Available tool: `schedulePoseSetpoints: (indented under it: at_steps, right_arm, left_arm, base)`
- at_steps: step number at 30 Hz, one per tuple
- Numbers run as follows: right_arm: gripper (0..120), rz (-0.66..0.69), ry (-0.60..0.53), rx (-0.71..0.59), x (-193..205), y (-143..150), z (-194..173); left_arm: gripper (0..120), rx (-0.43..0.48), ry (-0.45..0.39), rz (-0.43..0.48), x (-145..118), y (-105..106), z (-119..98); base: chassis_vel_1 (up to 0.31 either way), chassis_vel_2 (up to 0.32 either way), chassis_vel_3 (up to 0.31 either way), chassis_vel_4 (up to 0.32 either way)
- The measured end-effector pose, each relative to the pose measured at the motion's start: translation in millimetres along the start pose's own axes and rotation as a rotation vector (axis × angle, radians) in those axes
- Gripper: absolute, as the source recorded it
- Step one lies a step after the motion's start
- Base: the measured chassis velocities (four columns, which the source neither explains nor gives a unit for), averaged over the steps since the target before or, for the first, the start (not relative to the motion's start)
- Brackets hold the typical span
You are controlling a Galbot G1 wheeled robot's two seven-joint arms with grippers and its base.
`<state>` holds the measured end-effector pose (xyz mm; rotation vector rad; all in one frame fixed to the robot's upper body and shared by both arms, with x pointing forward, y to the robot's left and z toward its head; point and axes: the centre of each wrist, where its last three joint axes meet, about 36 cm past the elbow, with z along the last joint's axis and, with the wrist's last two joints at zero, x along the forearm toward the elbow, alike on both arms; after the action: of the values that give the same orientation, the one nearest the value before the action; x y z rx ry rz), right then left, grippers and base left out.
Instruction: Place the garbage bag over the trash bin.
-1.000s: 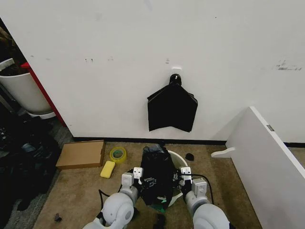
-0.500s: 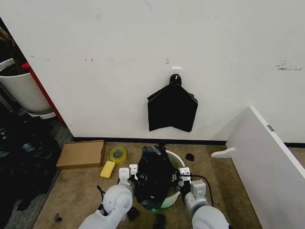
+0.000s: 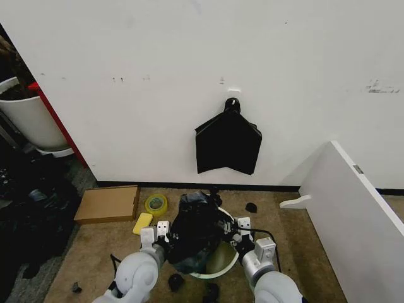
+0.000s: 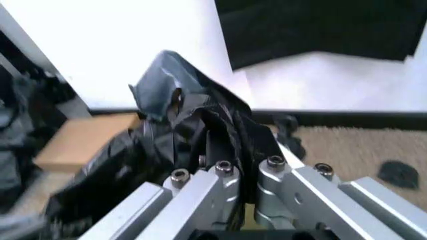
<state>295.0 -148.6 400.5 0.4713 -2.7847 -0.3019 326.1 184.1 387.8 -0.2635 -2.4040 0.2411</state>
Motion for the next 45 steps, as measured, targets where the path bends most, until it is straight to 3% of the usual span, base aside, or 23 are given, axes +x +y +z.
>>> schedulePoseSetpoints:
  at_steps: [16,29,33,36,41,45]
  right_arm:
    - [0,0.088,-0.089,-0.127,-5,-46,-22]
    - [0,0.116,-0.06,-0.152,10,-57,-11]
    - [0,0.003,-0.067,-0.173,13,-44,5]
    - [0,-0.131,-0.132,-0.186,11,-41,23]
    - [0,-0.382,-0.201,-0.128,0,-58,63]
    - [0,-0.443,-0.201,-0.105,-8,-71,79]
  left_arm:
    - [1,0.019,-0.162,0.06,24,-2,-8]
    - [1,0.15,-0.322,0.068,48,30,-65]
    - [1,0.189,-0.346,0.09,56,36,-80]
    - [1,0.226,-0.358,0.109,58,36,-86]
    - [1,0.325,-0.371,0.142,65,38,-100]
    - [1,0.369,-0.366,0.158,67,41,-105]
  base:
    - [0.0,0.0,0.0,0.0]
    - [0.0,0.0,0.0,0.0]
    - [0.0,0.0,0.0,0.0]
    - [0.0,0.0,0.0,0.0]
    - [0.0,0.0,0.0,0.0]
    - [0.0,0.0,0.0,0.0]
